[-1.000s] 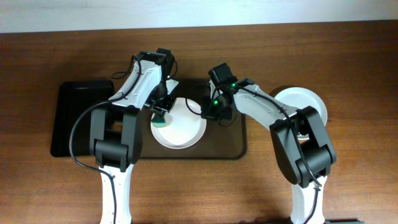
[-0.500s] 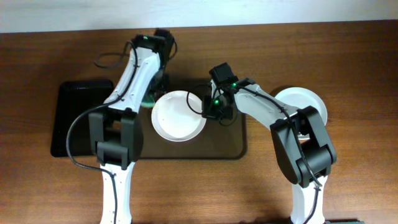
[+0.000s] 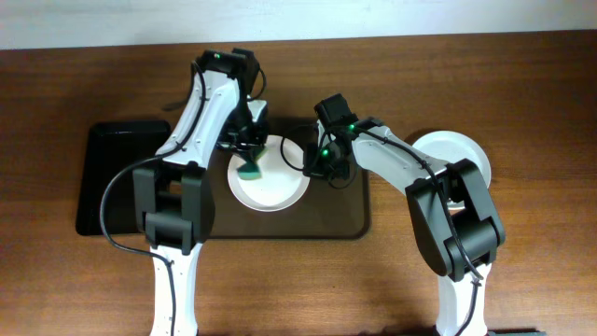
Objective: Clean dirty plates on tray and stack at the side
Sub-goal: 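Keep scrubbing the white plate surface with the sponge, right gripper holding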
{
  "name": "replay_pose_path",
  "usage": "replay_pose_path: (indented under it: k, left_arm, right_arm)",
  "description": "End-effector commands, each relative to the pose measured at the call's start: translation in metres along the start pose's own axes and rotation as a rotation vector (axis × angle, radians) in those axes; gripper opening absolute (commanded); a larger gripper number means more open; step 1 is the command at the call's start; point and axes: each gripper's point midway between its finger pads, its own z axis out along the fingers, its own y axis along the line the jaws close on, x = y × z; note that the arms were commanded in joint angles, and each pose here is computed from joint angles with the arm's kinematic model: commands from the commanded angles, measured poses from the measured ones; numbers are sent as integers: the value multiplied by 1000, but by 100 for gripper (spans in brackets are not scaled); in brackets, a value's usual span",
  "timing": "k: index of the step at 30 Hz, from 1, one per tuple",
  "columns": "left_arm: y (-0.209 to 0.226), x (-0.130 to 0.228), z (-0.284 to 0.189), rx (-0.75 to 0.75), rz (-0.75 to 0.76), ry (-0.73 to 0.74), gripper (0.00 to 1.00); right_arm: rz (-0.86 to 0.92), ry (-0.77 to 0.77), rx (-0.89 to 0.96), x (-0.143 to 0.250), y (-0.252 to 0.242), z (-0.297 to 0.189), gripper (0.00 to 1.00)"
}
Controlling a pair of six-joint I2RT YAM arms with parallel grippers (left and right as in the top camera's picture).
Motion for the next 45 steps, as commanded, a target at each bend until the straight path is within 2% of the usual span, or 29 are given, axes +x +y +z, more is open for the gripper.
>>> replay_pose_path:
  k: [1, 6, 11, 14, 23, 29, 35, 45]
  left_arm:
    - [-11, 5, 28, 104, -29, 47, 1]
    - [-16, 8, 52, 154, -48, 57, 1]
    - [4, 12, 69, 63, -52, 64, 1]
    - [25, 11, 73, -50, -57, 56, 1]
    - [105, -5, 51, -527, -239, -79, 0]
    - [129, -13, 33, -689, -303, -164, 1]
    - [127, -24, 22, -694, -313, -209, 0]
    - [107, -45, -39, -673, -314, -309, 1]
  right_arm:
    - [13, 5, 32, -1, -10, 7, 4]
    - [10, 5, 32, -1, -10, 7, 4]
    - [10, 5, 32, -1, -10, 7, 4]
    - [10, 5, 32, -1, -10, 7, 4]
    - [11, 5, 32, -1, -10, 7, 4]
    - [11, 6, 32, -1, -10, 7, 4]
    - [11, 6, 32, -1, -10, 7, 4]
    - [13, 10, 36, 1, -11, 7, 4]
